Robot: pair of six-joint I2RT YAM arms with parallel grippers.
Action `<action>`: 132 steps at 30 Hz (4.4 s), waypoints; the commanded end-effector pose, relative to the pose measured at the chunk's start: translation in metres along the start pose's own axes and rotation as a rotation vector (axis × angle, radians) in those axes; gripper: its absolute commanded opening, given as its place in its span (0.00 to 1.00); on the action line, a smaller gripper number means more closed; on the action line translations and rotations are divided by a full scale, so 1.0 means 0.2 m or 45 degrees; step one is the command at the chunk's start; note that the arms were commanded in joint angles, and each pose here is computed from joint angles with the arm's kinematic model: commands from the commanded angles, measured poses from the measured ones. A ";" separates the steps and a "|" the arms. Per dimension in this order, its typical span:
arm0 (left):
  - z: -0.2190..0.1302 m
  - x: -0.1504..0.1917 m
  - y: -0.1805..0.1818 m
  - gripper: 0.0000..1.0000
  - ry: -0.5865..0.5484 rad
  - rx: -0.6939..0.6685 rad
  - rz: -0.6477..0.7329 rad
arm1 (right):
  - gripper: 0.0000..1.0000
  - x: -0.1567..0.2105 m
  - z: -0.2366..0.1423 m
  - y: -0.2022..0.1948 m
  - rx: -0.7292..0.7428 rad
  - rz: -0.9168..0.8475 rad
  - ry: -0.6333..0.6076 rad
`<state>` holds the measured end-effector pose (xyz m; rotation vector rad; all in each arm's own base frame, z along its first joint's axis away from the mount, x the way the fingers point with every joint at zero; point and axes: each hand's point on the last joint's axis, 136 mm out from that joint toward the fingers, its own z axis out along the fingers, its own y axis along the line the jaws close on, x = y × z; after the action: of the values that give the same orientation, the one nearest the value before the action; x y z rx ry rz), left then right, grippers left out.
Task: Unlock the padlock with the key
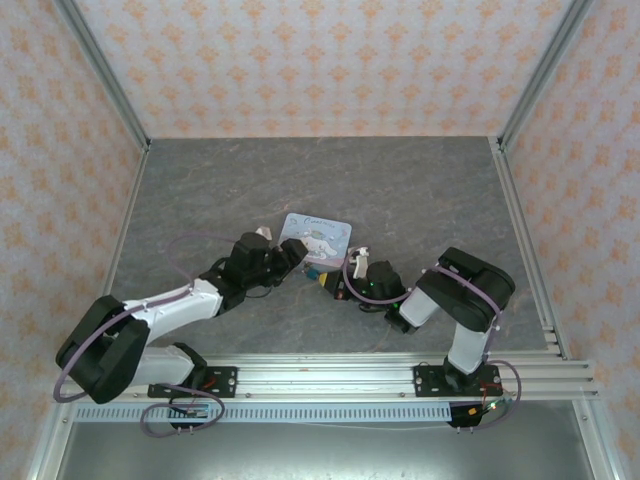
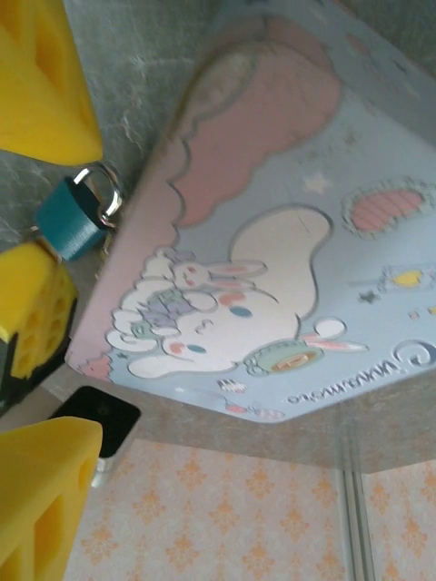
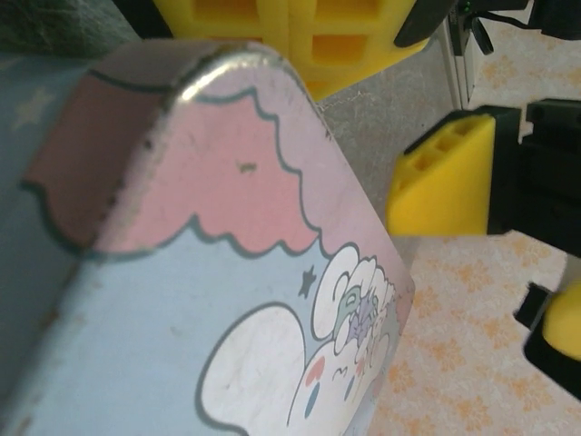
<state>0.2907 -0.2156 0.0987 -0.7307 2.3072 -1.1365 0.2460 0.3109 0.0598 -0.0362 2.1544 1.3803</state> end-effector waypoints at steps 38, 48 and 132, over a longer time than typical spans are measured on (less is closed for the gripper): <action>0.18 0.12 -0.07 0.28 -0.007 0.111 -0.230 | 0.00 -0.04 0.06 0.13 -0.115 0.112 -0.063; 0.23 0.17 -0.09 0.28 0.050 0.118 -0.214 | 0.00 -0.08 0.07 0.17 -0.153 0.162 -0.092; 0.22 0.18 -0.13 0.03 0.093 0.036 -0.268 | 0.23 -0.13 -0.01 0.04 0.645 -1.856 -0.001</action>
<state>0.2942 -0.2698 0.0699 -0.9699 2.3368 -1.2526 0.2567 0.2980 0.0648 -1.1979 1.6423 -0.0245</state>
